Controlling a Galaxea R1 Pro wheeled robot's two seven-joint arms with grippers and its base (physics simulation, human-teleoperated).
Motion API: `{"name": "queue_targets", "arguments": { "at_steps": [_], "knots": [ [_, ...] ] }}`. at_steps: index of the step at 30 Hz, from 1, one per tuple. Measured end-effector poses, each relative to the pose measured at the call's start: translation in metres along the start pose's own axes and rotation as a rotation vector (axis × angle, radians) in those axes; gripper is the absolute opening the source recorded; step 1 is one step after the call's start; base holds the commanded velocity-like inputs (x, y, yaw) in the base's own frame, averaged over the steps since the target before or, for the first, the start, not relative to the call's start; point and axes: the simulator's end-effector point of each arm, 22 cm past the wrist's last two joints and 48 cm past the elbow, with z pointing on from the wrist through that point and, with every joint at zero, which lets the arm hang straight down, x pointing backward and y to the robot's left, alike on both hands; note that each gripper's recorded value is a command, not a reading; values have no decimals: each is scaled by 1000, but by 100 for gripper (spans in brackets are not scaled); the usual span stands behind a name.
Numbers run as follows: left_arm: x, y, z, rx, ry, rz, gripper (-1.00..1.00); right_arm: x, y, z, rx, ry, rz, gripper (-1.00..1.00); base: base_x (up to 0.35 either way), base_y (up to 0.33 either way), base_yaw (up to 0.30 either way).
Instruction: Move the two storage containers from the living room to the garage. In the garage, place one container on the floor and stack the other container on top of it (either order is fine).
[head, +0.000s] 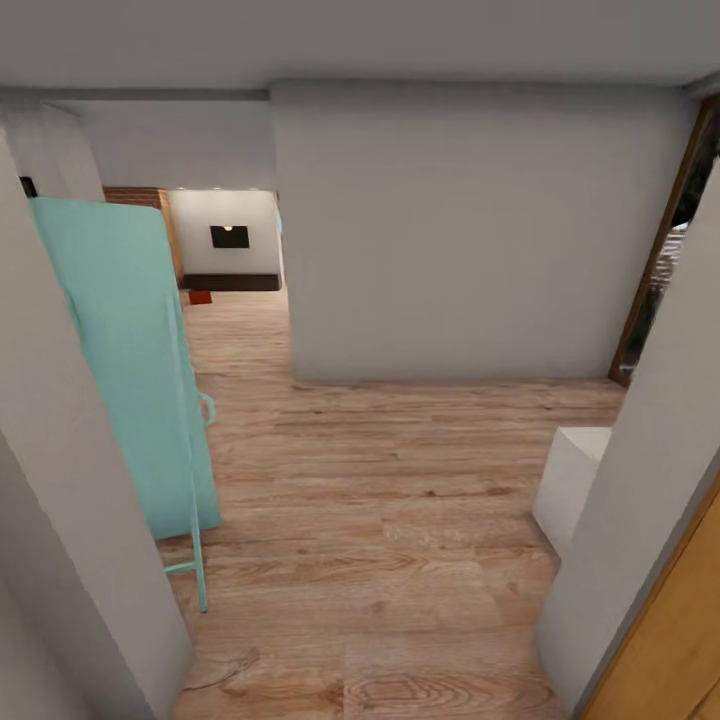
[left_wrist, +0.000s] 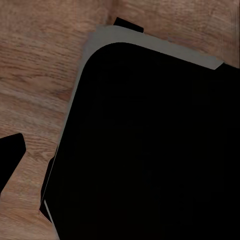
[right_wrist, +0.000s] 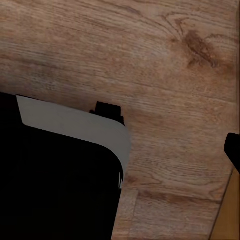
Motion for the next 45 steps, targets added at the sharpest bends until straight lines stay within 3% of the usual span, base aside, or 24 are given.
{"name": "queue_targets", "arguments": {
  "at_steps": [45],
  "knots": [
    [0, 0, 0, 0, 0, 0, 100, 0, 0, 0, 0, 0, 0, 100, 323, 0, 0]
  ]
}}
